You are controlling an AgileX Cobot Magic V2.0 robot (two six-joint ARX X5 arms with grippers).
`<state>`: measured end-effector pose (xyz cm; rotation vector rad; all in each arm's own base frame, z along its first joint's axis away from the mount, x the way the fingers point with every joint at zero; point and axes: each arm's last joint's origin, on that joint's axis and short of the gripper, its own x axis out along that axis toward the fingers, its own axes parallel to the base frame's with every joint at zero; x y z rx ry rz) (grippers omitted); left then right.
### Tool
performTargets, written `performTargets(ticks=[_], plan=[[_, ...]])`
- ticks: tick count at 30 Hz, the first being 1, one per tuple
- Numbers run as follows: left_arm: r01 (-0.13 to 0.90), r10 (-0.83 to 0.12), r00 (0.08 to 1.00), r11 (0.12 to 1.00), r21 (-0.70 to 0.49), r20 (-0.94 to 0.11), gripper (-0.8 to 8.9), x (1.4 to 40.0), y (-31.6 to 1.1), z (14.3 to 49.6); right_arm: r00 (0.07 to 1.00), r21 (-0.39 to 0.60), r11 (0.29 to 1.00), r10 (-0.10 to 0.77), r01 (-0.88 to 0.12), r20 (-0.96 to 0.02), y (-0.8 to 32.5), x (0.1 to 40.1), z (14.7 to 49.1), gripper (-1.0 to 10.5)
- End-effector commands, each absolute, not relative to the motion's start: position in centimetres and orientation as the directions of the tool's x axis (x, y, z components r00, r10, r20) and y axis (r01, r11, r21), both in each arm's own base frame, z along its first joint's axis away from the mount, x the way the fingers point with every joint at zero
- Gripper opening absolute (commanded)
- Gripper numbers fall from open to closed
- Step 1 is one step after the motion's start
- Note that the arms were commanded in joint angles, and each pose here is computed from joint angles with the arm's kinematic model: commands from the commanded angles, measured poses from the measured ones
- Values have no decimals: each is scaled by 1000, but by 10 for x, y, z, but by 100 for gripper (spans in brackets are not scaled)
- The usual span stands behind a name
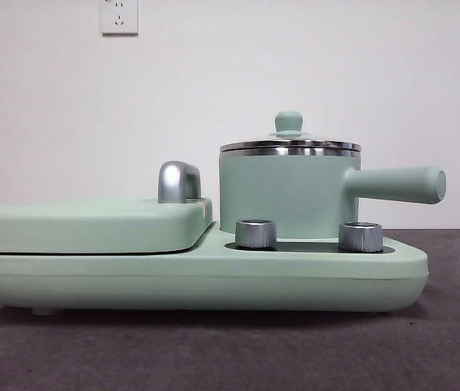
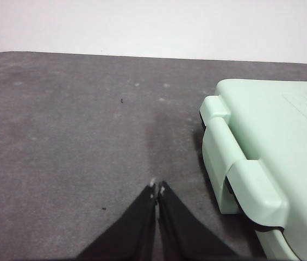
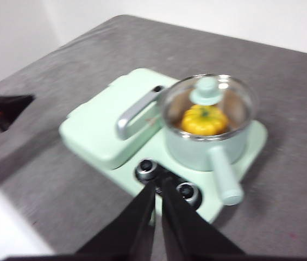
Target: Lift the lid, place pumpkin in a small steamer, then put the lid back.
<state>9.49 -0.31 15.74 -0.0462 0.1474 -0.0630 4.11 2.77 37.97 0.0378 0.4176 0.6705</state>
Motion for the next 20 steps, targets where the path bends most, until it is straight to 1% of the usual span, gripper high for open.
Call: performTargets(ticks=[1,4,6,8,11,14,17,20], plan=[[59,-65,987,997,-44,-147,9,96,-3,152,743,167,813,579,-558,-335,28,50,374,16],[60,-65,987,997,-44,-146,9,96,-3,153,819,149,858,514,-492,-257,26,64,356,16],[59,-65,987,997,-44,-147,9,96,-3,152,875,116,896,444,-429,-193,22,74,337,16],[59,-65,987,997,-44,-147,9,96,-3,152,919,95,926,375,-365,-123,18,83,313,16],[60,-65,987,997,-44,-146,9,96,-3,153,957,78,957,285,-280,-62,12,91,276,16],[59,-65,987,997,-44,-147,9,96,-3,152,984,73,984,166,-160,-72,6,94,238,16],[59,-65,987,997,-44,-147,9,96,-3,152,990,72,991,118,-112,-83,4,95,210,16],[60,-66,987,997,-44,-147,9,96,-3,152,992,68,996,57,-49,-112,2,95,189,16]])
